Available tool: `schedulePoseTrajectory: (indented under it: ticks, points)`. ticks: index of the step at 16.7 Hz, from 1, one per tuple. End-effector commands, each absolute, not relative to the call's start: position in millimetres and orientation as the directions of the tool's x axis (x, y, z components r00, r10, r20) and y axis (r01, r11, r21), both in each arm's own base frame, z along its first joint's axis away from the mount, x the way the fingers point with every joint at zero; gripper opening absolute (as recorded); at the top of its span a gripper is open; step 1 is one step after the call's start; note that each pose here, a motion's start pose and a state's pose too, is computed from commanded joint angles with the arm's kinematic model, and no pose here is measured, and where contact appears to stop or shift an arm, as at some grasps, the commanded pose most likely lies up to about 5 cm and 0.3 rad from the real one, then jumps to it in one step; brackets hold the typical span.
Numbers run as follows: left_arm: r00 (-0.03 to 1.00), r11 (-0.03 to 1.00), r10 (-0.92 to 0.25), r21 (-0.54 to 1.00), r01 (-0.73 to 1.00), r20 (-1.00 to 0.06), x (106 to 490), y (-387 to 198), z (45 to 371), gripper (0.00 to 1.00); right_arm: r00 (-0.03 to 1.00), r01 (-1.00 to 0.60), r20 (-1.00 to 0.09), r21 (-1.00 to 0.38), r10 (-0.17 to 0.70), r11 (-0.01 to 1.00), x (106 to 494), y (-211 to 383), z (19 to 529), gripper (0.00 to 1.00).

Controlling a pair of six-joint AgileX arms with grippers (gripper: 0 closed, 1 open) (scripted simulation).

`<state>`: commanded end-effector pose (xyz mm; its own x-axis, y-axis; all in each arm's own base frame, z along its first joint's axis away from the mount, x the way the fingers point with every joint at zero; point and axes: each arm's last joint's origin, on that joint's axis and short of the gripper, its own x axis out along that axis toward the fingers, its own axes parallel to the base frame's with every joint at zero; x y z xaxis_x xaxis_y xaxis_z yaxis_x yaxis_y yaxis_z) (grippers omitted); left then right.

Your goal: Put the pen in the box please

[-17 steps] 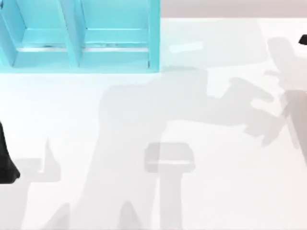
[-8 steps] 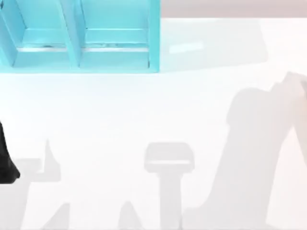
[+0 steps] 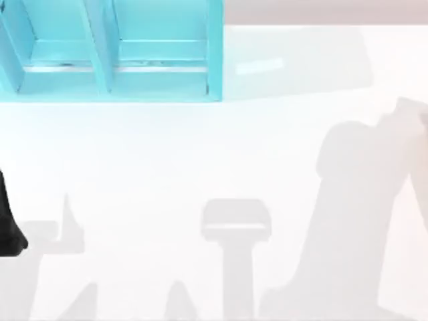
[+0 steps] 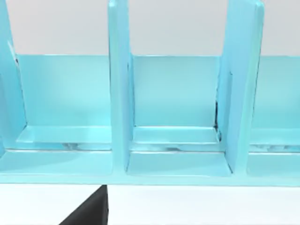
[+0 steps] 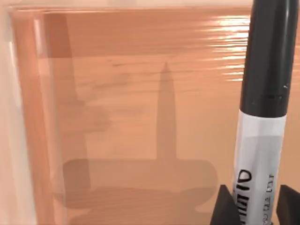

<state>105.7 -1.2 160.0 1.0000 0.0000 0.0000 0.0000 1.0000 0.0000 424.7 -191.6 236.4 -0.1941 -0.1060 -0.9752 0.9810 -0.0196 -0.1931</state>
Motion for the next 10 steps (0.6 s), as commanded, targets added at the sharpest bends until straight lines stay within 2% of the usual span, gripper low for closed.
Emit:
schedulePoseTrajectory:
  ticks: [5,10]
  points:
    - [1.000,1.000,0.000,0.000,0.000,0.000,106,-1,160,1.00,-0.203,0.979,-0.972,-0.203,-0.121,-0.008,432,-147,228,0.00]
    - [1.000,1.000,0.000,0.000,0.000,0.000,106,-1,160,1.00,-0.331,0.943,-0.938,-0.334,-0.102,0.004,408,-132,193,0.00]
